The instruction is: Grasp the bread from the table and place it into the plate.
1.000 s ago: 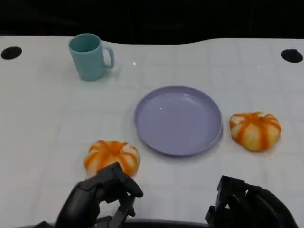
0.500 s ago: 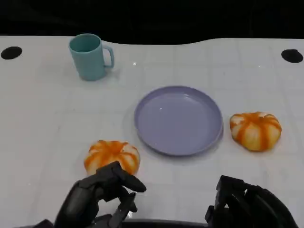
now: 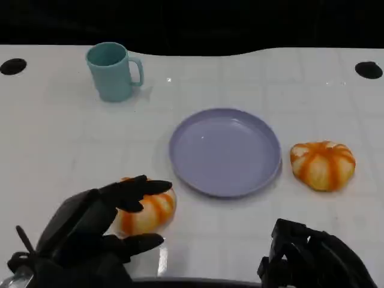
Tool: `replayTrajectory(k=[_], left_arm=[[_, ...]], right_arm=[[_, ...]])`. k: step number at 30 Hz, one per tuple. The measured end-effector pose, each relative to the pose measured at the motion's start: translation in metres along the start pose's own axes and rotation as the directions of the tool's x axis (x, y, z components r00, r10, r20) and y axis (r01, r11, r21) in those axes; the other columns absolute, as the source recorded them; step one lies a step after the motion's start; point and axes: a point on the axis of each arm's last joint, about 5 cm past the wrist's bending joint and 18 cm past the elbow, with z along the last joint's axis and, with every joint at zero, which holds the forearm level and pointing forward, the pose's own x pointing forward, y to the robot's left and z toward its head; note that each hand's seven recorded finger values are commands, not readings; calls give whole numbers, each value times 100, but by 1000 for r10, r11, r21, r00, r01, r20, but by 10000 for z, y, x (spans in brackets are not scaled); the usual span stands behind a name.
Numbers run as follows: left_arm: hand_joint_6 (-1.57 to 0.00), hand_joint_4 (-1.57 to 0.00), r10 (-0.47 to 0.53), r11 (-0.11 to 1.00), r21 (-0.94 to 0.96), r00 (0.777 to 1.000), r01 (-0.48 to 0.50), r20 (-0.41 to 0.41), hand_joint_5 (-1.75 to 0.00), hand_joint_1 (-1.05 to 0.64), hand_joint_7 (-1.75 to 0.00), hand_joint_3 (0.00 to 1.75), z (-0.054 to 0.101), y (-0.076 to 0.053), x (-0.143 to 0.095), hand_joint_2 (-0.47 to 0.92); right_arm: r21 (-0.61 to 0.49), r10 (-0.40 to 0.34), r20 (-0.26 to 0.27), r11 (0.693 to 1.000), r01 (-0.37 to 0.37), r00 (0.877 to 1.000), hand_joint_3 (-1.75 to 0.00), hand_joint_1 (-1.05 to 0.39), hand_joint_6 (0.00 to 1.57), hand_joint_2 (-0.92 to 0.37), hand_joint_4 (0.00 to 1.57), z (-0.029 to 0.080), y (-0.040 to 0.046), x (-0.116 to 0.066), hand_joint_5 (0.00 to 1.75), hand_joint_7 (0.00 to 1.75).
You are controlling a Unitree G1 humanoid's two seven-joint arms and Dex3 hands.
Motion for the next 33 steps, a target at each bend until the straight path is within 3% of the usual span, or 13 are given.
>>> replayTrajectory(k=[7, 15, 23, 33], left_arm=[[-35, -38, -7, 931, 364, 1000, 9, -7, -29, -64, 0, 7, 149, 60, 38, 92], [-28, -35, -13, 813, 582, 1000, 14, -6, -19, -75, 0, 1, 258, 65, 186, 90], [-27, -34, -65, 719, 681, 989, 139, -133, -14, -70, -1, 0, 306, -20, 365, 88], [-28, -38, -134, 698, 667, 963, 258, -232, -11, -68, -1, 0, 252, -147, 551, 88]], right_arm=[[3, -2, -3, 1000, 2, 1000, -25, -71, 74, -92, 85, -7, -5, 0, 162, 143], [4, -3, -4, 1000, 3, 1000, -25, -72, 75, -92, 85, -7, -7, -3, 163, 143], [7, -5, -4, 1000, 5, 1000, -25, -71, 75, -92, 85, -7, -9, -10, 162, 142], [9, -4, -4, 1000, 4, 1000, -25, -71, 75, -92, 85, -9, -10, -14, 162, 141]])
